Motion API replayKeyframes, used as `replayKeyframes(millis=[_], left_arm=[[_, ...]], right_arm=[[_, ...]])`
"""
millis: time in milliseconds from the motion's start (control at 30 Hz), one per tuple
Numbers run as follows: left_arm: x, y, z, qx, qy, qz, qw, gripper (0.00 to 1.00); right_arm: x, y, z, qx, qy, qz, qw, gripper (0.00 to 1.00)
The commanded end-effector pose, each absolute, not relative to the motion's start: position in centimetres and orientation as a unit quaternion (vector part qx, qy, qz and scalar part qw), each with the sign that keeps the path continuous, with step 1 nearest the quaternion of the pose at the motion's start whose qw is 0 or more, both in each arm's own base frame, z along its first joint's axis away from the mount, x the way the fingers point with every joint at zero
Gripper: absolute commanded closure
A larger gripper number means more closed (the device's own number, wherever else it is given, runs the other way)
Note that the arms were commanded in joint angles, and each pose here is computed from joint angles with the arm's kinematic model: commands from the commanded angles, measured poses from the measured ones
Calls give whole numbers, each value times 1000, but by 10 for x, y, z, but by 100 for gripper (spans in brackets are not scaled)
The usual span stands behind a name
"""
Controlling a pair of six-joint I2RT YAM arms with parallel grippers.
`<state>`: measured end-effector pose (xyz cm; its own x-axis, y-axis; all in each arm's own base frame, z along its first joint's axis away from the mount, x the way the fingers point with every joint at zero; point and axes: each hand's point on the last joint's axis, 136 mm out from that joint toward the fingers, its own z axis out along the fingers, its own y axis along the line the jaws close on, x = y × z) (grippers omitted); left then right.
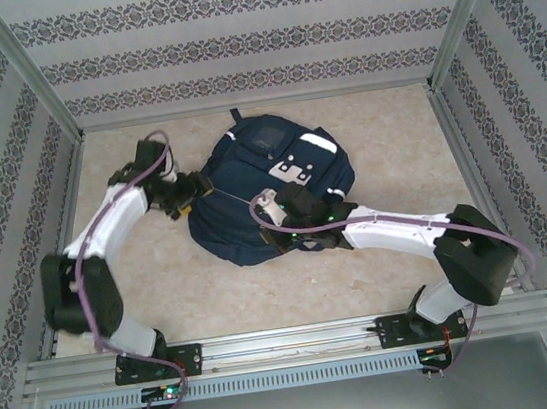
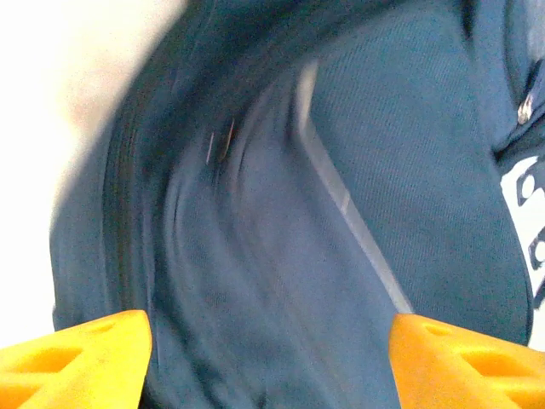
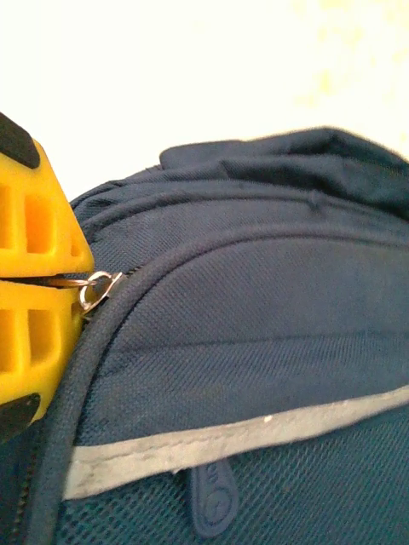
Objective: Pack books, pencil case, and school supplies into a backpack
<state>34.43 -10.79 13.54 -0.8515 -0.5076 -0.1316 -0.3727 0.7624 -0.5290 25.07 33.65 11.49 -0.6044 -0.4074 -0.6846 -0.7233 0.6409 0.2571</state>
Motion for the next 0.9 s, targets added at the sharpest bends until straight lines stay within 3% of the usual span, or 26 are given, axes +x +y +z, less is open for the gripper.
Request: replayKeyframes(millis=[0,200,600,633,733,800,867], left_arm=[[321,-116,119,-311,904,-273,105,25],[324,-120,107,-346,891,-264,133,26],[330,-112,67,-364,896,-196,160,41],[328,-109,61,-373,893,-192,163,46],[328,-99,54,-380,891,-171,178,80],[331,-93,63,-353,903,-151,194,96],[334,-89,72,-324,913,-134,207,100]], right_arm=[[249,378,152,-338,818,328,331,100],[229,410,140,-358,809,354,302,100],[201,426,131,-365,809,356,293,100],[200,425,132,-366,809,355,293,100],[198,415,128,-363,817,341,290,100],[201,402,120,-359,830,311,292,100],[205,383,111,-368,839,267,297,100]])
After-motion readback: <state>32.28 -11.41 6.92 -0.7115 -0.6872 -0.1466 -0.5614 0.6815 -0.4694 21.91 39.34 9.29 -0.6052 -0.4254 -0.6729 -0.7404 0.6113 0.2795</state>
